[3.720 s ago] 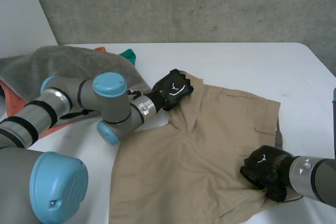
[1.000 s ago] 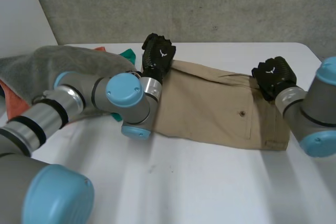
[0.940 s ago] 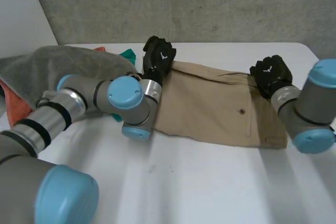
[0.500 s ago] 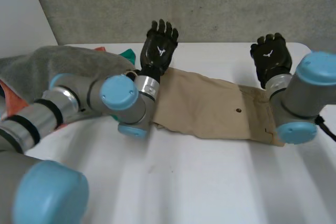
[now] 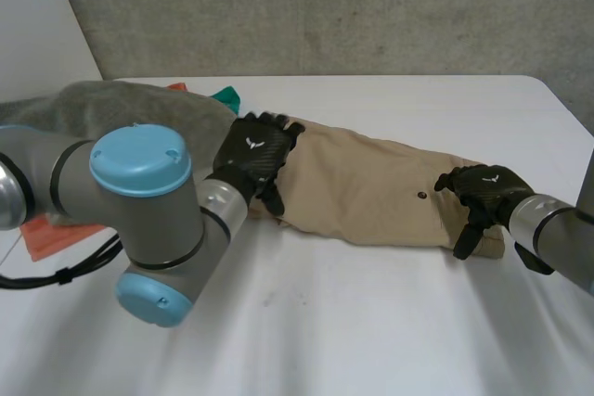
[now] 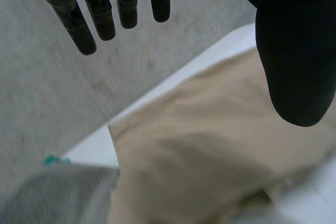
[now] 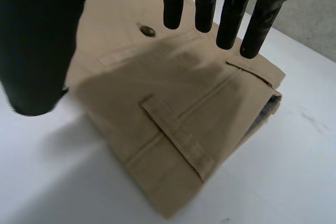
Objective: Fold the laundry.
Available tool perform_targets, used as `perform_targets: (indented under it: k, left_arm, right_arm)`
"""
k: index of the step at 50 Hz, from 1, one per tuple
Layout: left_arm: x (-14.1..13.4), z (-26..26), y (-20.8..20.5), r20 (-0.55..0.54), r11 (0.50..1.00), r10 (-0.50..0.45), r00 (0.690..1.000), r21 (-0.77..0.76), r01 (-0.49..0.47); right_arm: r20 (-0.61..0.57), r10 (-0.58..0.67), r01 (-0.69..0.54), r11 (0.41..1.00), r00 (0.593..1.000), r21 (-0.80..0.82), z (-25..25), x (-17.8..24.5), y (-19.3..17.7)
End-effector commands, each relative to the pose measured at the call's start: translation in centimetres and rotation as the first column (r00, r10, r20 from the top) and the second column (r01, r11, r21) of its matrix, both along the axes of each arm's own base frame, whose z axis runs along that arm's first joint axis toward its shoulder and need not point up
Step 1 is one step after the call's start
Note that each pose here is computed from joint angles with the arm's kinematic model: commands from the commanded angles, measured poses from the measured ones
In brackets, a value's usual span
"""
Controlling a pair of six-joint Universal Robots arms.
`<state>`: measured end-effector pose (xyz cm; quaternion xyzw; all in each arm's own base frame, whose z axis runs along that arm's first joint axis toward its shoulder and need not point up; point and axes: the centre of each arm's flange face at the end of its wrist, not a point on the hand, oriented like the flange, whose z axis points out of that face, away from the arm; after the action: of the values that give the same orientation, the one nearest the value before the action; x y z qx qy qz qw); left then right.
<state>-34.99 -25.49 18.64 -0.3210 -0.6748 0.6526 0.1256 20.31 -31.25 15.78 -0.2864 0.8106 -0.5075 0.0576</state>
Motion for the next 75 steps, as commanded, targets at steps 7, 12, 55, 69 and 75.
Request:
perform_targets:
  k: [7,12,55,69,75]
  left_arm:
    - [1.9,-1.0,-0.1,0.018,0.997,0.041,0.999,0.070,-0.042]
    - [1.8,-0.7,-0.1,0.013,0.997,0.039,0.999,0.063,-0.040]
    - [3.9,2.2,-0.6,-0.031,0.995,0.097,0.995,0.007,-0.097]
    - [1.0,5.3,-5.0,-0.134,0.986,0.070,0.988,-0.144,-0.090]
    - [-3.8,3.4,-4.1,-0.122,0.990,-0.090,0.989,-0.123,0.075]
  right_arm:
    - [-0.175,-0.047,0.026,0.992,0.983,-0.124,-3.3,-0.9,-2.1]
    - [-0.175,-0.051,0.030,0.992,0.983,-0.126,-3.0,-1.3,-2.2]
    - [-0.580,0.642,-0.861,0.304,0.502,-0.408,-2.3,17.4,7.6]
    - [0.129,0.341,-0.250,0.855,0.931,-0.454,8.8,11.5,1.7]
    - [0.154,0.082,-0.031,0.951,0.985,-0.307,7.5,6.9,-0.4]
